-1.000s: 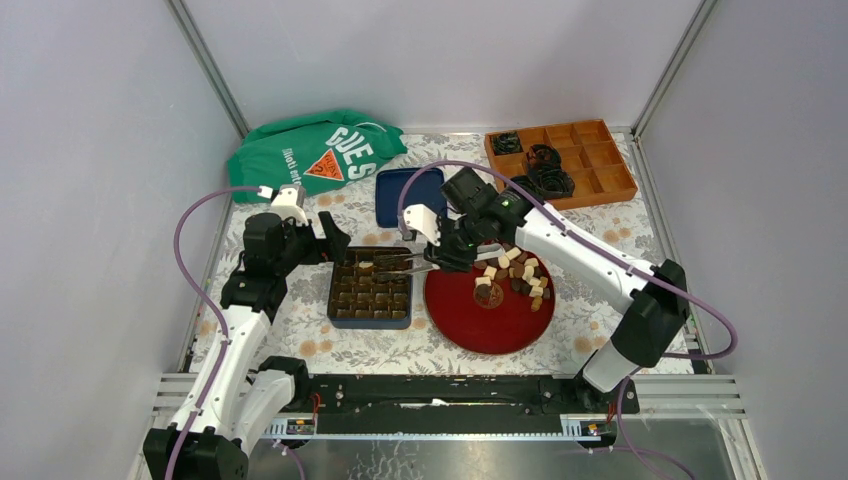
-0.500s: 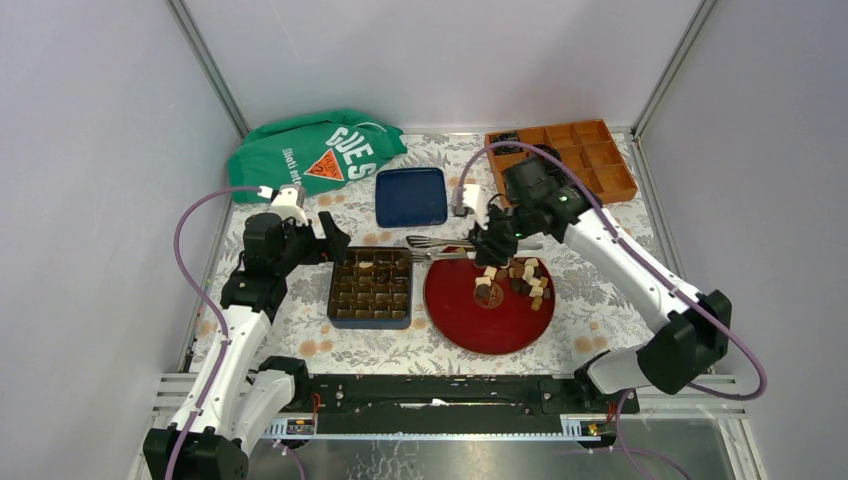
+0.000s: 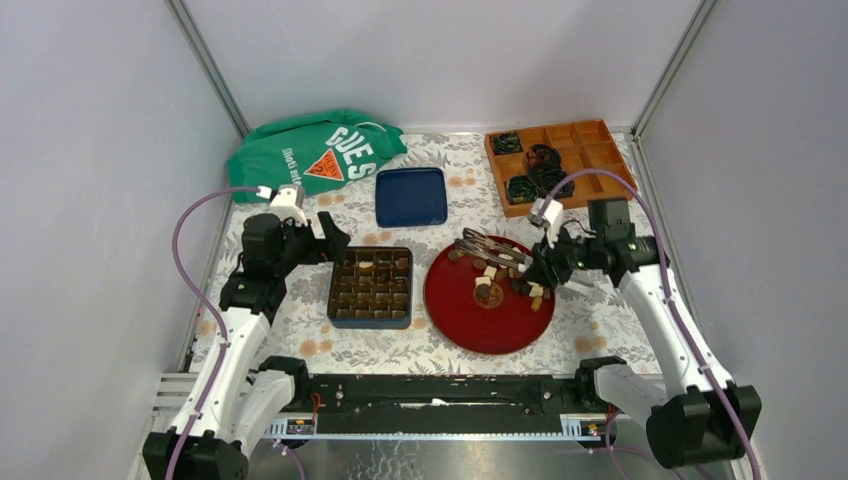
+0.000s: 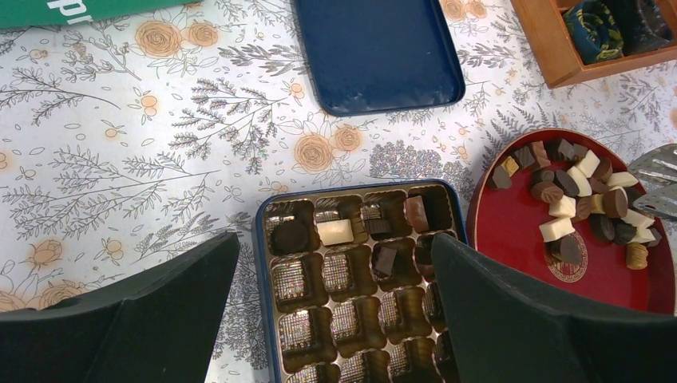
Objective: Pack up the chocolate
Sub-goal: Pick up the fake chocolate from the plate.
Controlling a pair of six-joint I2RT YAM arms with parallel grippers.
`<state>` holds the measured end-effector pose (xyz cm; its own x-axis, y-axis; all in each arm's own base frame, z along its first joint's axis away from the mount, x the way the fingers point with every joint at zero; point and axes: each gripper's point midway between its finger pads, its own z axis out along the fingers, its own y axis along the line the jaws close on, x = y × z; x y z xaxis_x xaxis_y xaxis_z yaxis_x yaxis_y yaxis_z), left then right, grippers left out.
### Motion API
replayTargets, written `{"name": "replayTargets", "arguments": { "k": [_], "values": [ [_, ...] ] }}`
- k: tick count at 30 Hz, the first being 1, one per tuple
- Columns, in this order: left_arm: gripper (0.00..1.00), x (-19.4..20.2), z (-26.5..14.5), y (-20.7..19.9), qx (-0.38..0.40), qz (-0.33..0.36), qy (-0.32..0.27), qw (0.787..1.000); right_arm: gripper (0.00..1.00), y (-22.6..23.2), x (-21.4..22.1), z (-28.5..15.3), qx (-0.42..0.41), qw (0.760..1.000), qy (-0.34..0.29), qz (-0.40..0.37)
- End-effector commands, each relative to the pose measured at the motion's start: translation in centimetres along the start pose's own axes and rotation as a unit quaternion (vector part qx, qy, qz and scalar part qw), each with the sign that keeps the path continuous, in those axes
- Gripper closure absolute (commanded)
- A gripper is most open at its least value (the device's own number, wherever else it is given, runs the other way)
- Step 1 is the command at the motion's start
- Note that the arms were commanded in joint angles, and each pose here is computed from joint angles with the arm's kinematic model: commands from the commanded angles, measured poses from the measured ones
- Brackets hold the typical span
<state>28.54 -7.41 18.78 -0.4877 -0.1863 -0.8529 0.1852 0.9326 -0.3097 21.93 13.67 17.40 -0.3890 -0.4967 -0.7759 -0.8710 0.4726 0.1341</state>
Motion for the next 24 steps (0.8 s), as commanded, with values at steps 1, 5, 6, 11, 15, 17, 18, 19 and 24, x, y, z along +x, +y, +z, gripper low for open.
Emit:
{"name": "replayTargets", "arguments": {
  "k": [1, 5, 6, 11, 15, 17, 18, 19, 24],
  "values": [
    [0.01, -2.1, -0.7, -0.9, 0.017, 0.014, -0.036, 0.999, 0.55, 0.0, -0.2, -0.8, 0.008, 0.998, -0.058, -0.004],
    [0.01, -2.3, -0.6, -0.6, 0.005, 0.012, -0.045, 0.999, 0.55, -0.4, 1.4, -1.0, 0.019, 0.998, -0.065, 0.01],
    [0.01, -2.5, -0.7, -0.4, -0.004, 0.012, -0.047, 0.999, 0.55, -0.4, 1.5, -1.1, 0.022, 0.998, -0.063, 0.009],
    [0.01, -2.2, -0.7, 0.2, -0.027, 0.015, -0.048, 0.998, 0.55, -0.9, 2.0, -1.4, 0.044, 0.997, -0.056, -0.003],
    [0.01, -1.9, -0.3, 0.1, -0.017, 0.031, -0.038, 0.999, 0.55, -0.8, 2.1, -1.6, 0.044, 0.998, -0.049, -0.01],
    [0.01, -1.6, 0.0, 0.0, -0.01, 0.037, -0.031, 0.999, 0.55, -0.9, 2.0, -1.8, 0.051, 0.998, -0.046, -0.013],
    [0.01, -1.4, 0.1, 0.0, -0.008, 0.04, -0.028, 0.999, 0.55, -1.0, 2.1, -1.9, 0.055, 0.997, -0.044, -0.013],
    [0.01, -1.3, 0.2, -0.1, -0.005, 0.041, -0.027, 0.999, 0.55, -1.0, 2.2, -2.0, 0.059, 0.997, -0.042, -0.013],
    [0.01, -0.7, 0.7, 0.1, -0.003, 0.052, -0.017, 0.999, 0.55, -0.9, 1.9, -2.4, 0.065, 0.997, -0.043, -0.013]
  ]
}}
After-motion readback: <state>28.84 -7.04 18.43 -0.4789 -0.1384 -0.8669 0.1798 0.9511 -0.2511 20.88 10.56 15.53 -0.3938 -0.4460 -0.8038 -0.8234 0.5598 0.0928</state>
